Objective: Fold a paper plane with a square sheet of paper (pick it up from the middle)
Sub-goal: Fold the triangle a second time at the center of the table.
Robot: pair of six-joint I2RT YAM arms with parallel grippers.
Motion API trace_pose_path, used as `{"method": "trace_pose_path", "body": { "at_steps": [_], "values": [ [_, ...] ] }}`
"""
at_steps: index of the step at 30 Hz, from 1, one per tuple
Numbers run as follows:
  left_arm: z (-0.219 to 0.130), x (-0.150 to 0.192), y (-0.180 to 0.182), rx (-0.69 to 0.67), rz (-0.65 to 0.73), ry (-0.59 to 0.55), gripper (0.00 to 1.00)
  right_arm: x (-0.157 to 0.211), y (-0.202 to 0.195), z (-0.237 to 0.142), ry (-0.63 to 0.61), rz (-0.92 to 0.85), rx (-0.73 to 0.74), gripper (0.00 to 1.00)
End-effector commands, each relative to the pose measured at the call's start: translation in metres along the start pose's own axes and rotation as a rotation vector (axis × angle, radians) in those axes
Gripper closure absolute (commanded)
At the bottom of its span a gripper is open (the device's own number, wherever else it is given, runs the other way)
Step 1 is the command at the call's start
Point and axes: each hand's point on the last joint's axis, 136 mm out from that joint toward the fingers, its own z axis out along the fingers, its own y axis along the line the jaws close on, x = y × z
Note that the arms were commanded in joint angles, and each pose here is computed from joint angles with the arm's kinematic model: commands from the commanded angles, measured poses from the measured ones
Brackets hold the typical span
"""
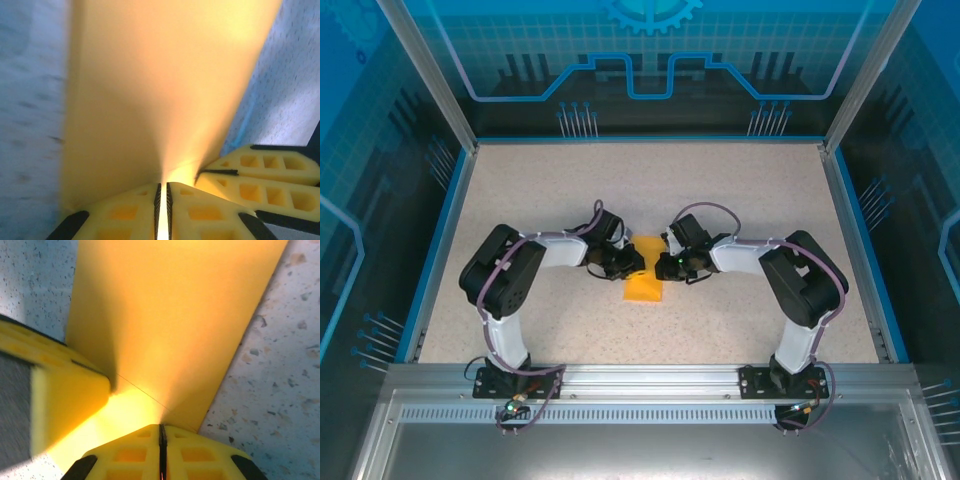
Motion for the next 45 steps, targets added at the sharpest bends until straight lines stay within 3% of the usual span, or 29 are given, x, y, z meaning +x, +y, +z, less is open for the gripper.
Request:
{"method": "trace_pose_path", "body": {
  "at_steps": [1,6,10,14,18,28,45],
  "values": [
    [-0.018,-0.021,0.056,-0.133,-0.107,-0.092,0.84,0.069,-0.082,0.013,0.217,0.098,0.276,0.90],
    [-0.042,-0.038,0.047,-0.104,-0.082,-0.147,0.83,0.069,-0.079,0.013,0.219,0.098,0.270,0.90],
    [-0.060,-0.041,0.012,-0.007,-0.006,-0.173,0.82,0.068,-0.077,0.012,0.221,0.097,0.261,0.90],
    [-0.067,-0.025,-0.020,0.077,0.085,-0.157,0.82,0.069,-0.075,0.012,0.234,0.099,0.255,0.90],
    [-0.050,-0.002,-0.035,0.102,0.133,-0.085,0.82,0.068,-0.073,0.009,0.235,0.092,0.253,0.90],
    [-0.006,0.015,-0.034,0.110,0.108,0.026,0.89,0.064,-0.066,0.010,0.217,0.092,0.222,0.90],
    [0.010,0.014,-0.006,-0.010,0.095,0.032,0.93,0.066,-0.067,0.009,0.203,0.090,0.217,0.90]
  ]
}}
